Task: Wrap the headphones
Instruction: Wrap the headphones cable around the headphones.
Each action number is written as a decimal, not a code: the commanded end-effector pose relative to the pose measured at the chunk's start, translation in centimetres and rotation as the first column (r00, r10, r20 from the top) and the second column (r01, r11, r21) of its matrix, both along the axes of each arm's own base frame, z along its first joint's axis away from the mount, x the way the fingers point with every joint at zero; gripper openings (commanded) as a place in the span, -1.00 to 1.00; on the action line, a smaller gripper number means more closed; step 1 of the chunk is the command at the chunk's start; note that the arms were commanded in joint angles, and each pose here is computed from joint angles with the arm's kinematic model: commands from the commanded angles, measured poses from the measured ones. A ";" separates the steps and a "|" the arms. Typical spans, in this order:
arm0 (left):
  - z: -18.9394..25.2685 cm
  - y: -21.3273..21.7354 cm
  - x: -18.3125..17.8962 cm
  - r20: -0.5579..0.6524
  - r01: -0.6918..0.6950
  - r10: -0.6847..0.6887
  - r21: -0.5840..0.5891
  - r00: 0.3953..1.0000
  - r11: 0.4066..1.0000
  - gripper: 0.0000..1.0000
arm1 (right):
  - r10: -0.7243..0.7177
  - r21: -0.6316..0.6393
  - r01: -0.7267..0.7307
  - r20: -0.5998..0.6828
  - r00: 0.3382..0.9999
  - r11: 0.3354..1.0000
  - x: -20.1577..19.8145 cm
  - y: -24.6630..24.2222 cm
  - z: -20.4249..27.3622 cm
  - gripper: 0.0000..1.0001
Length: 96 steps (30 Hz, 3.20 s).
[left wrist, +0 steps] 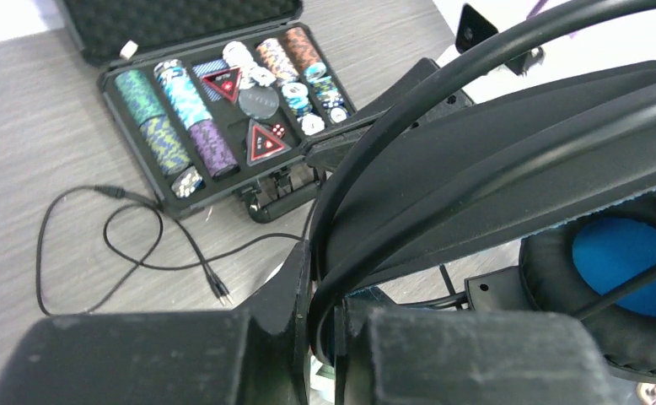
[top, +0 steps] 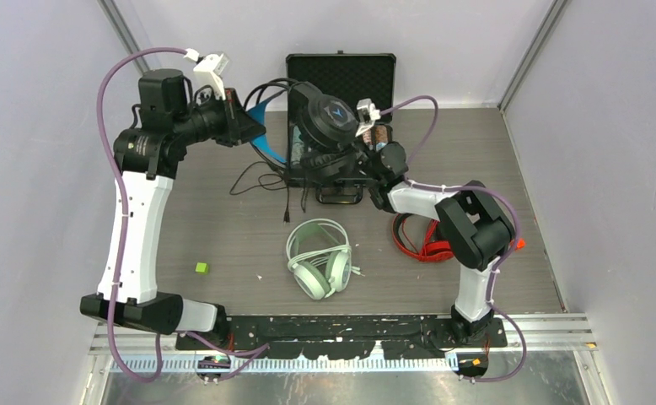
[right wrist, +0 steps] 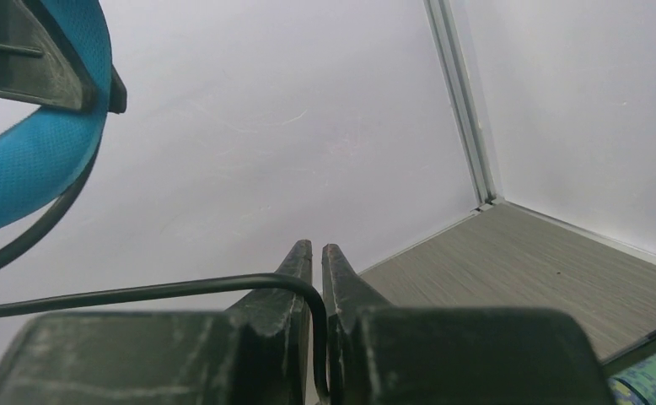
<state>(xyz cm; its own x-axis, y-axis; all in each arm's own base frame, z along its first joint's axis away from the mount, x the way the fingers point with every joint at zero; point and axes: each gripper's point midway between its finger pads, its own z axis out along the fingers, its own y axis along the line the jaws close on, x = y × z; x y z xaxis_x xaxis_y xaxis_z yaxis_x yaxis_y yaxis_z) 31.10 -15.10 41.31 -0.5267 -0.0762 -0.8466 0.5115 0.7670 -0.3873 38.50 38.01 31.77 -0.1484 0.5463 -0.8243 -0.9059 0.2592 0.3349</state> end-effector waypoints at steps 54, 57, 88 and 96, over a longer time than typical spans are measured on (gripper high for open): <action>-8.9 5.2 2.5 0.108 0.137 -0.575 0.920 0.811 0.367 -1.00 | 0.407 0.087 -0.470 -0.650 0.642 0.879 -8.6 -7.9 10.3 -0.99; -9.1 5.8 3.0 0.102 0.117 -0.556 0.932 0.825 0.344 -1.00 | 0.396 0.079 -0.466 -0.661 0.638 0.881 -8.9 -8.1 10.4 -0.96; -7.6 6.3 4.9 0.204 -0.016 -0.340 0.876 0.918 0.482 -1.00 | 0.227 -0.085 -0.333 -0.575 0.786 0.939 -9.6 -7.2 8.5 -0.26; -0.4 4.4 4.3 0.305 -0.214 0.051 0.532 0.951 0.819 -1.00 | -0.081 -0.213 0.023 -0.268 0.960 0.977 -8.2 -10.9 9.8 0.20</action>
<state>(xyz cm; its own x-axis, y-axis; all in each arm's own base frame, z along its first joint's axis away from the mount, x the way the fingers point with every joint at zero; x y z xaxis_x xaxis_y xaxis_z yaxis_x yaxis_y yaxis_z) 35.71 -9.06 32.68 -0.3112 0.7161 -0.6248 0.5861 0.6621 0.4670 29.76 29.63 39.28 -0.6418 0.3292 -0.6926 -0.6529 0.2393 0.7187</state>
